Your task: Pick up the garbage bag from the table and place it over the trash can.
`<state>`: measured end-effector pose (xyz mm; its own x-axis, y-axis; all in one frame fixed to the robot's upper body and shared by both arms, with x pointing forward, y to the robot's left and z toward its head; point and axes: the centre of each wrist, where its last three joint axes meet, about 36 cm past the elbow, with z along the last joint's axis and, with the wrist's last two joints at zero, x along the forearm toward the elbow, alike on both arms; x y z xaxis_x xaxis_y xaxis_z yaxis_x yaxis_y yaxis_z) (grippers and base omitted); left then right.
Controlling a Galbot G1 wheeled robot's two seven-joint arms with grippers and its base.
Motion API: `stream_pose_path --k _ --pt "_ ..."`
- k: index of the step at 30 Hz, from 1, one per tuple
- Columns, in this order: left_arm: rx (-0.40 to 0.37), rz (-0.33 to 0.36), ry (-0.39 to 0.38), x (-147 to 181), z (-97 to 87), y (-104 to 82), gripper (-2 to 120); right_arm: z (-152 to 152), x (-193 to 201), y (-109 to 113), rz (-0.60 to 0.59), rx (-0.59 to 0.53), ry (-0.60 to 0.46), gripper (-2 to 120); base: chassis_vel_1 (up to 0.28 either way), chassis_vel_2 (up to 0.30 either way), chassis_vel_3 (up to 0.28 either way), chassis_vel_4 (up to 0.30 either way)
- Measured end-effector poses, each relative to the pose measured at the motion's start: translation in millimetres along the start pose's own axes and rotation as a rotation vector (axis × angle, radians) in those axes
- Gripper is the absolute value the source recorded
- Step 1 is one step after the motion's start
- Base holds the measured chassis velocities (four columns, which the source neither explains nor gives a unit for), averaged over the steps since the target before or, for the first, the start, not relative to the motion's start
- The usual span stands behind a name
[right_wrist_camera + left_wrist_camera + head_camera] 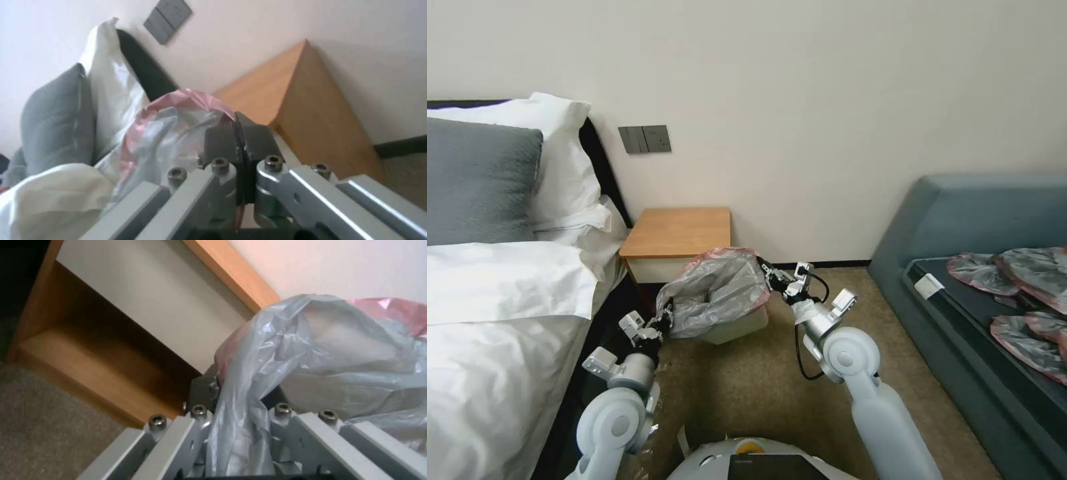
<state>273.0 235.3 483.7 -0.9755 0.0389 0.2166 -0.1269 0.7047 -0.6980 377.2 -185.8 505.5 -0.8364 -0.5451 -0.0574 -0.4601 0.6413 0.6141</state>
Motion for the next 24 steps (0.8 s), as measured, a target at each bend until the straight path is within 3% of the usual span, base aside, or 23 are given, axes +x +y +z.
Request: stream_pose_path --k 12,24 --pt "0.006 0.039 -0.002 1.2 -1.6 0.1 9 -4.1 -0.7 -16.7 0.031 0.040 0.046 0 0.000 0.000 0.000 0.000" --pt "0.101 0.057 0.005 -4.5 -10.0 -3.1 9 8.7 10.7 -16.5 0.046 0.069 0.052 0 0.000 0.000 0.000 0.000"
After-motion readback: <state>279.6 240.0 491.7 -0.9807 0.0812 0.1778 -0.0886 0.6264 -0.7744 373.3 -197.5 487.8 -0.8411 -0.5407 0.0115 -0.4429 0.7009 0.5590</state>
